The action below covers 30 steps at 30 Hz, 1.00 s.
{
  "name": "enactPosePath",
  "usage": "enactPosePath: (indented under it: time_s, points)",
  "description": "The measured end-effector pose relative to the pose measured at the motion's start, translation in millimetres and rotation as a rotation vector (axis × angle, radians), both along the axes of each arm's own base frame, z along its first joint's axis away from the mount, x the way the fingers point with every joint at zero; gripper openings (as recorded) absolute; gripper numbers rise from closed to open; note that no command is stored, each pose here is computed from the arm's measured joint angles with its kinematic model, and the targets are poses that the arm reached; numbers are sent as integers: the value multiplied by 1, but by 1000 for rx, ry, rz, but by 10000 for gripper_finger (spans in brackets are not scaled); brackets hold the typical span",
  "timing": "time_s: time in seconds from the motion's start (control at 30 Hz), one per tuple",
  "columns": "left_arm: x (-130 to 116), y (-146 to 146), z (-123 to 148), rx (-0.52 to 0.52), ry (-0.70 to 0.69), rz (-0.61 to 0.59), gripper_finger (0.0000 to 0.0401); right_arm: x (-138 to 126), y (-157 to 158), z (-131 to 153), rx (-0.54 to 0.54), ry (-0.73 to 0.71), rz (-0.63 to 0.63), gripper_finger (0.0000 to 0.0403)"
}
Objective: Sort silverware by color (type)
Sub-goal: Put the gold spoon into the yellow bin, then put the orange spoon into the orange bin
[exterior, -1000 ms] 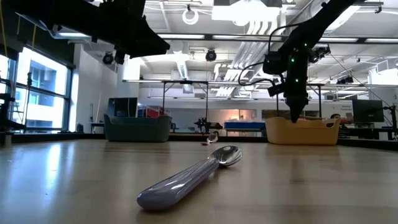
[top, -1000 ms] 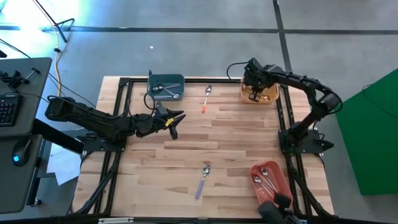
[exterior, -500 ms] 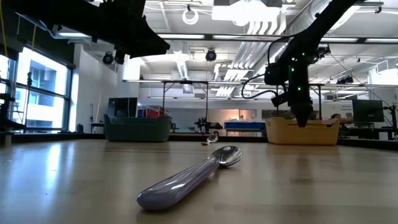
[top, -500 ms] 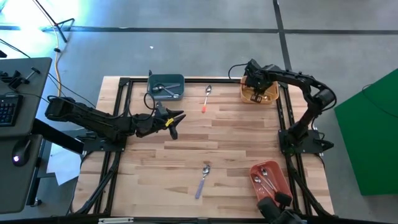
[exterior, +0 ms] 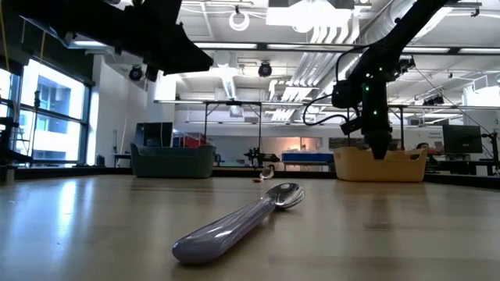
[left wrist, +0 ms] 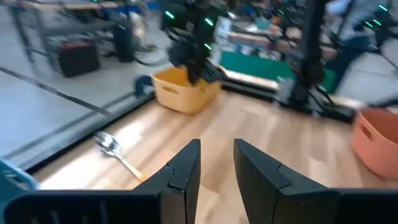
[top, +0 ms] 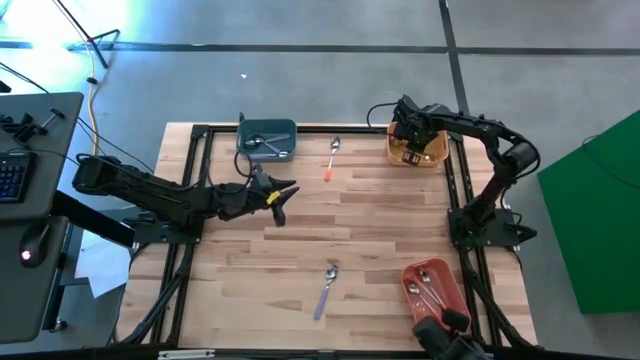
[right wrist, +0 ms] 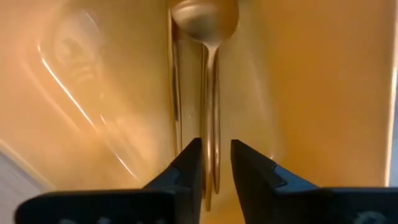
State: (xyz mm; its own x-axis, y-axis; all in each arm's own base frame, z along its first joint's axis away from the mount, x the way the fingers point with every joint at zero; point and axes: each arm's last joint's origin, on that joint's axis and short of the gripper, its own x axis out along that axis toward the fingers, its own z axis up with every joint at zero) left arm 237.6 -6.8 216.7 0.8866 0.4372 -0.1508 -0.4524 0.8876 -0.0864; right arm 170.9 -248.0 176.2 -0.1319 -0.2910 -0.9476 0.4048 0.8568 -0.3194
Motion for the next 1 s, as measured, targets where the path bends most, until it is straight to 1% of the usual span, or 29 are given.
enactPosePath:
  time_s: [0.1, 0.17, 0.27, 0.4, 0.53, 0.63, 0.77, 0.87, 0.93, 1.0]
  points:
    - [0, -2, -4, -28, 35, -62, 85, 2, 3, 5, -16, -17, -15, 85]
    - [-1, -2, -7, -49, 60, -69, 85, 4, 9, 14, -40, -31, -10, 91]
    - [-1, -2, -10, -57, 84, -68, 85, 8, 21, 34, -96, -87, -7, 93]
    - [-1, -4, -11, -69, 94, -114, 85, 12, 49, 66, -147, -206, -1, 94]
    - [-2, -10, -12, -93, 101, -150, 85, 24, 88, 88, -123, -357, 32, 94]
    - [-3, -19, -13, -94, 110, -186, 85, 39, 120, 96, -87, -440, 71, 94]
    - [-5, -32, -15, -116, 119, -231, 85, 64, 166, 97, 25, -540, 127, 94]
    - [-8, -41, -16, -123, 131, -267, 85, 82, 202, 93, 80, -585, 193, 94]
    - [-9, -46, -16, -127, 132, -283, 85, 92, 224, 92, 101, -630, 232, 94]
    - [-10, -50, -17, -127, 141, -282, 85, 104, 243, 89, 87, -685, 257, 94]
